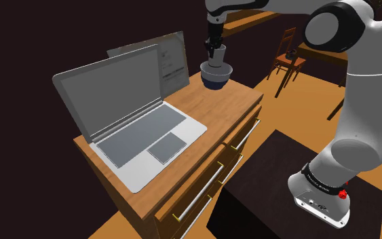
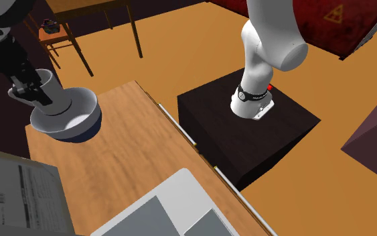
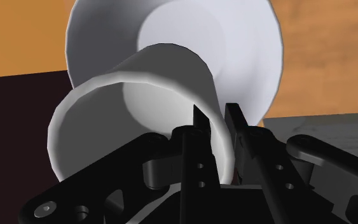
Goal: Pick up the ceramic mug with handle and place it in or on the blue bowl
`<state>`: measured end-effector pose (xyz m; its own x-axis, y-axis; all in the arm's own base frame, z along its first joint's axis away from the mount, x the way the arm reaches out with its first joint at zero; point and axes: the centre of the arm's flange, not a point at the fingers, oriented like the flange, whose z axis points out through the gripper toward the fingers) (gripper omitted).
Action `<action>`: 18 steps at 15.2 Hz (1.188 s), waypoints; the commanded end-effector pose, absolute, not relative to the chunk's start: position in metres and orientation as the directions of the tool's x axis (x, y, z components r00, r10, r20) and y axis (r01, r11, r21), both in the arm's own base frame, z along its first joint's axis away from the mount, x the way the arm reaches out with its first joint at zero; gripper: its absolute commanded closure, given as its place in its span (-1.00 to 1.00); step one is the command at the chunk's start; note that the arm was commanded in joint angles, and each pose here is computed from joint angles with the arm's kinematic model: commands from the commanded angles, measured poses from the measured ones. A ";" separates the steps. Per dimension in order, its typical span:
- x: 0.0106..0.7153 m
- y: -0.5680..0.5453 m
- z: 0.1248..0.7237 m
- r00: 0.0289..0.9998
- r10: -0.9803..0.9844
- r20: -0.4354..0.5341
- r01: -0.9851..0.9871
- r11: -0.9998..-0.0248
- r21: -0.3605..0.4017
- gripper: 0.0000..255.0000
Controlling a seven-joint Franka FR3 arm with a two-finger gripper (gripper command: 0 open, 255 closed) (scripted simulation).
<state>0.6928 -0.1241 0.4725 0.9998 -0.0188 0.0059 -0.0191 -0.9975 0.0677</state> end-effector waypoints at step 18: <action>0.692 -0.120 0.515 1.000 -0.019 0.007 -0.019 -0.998 0.068 -1.00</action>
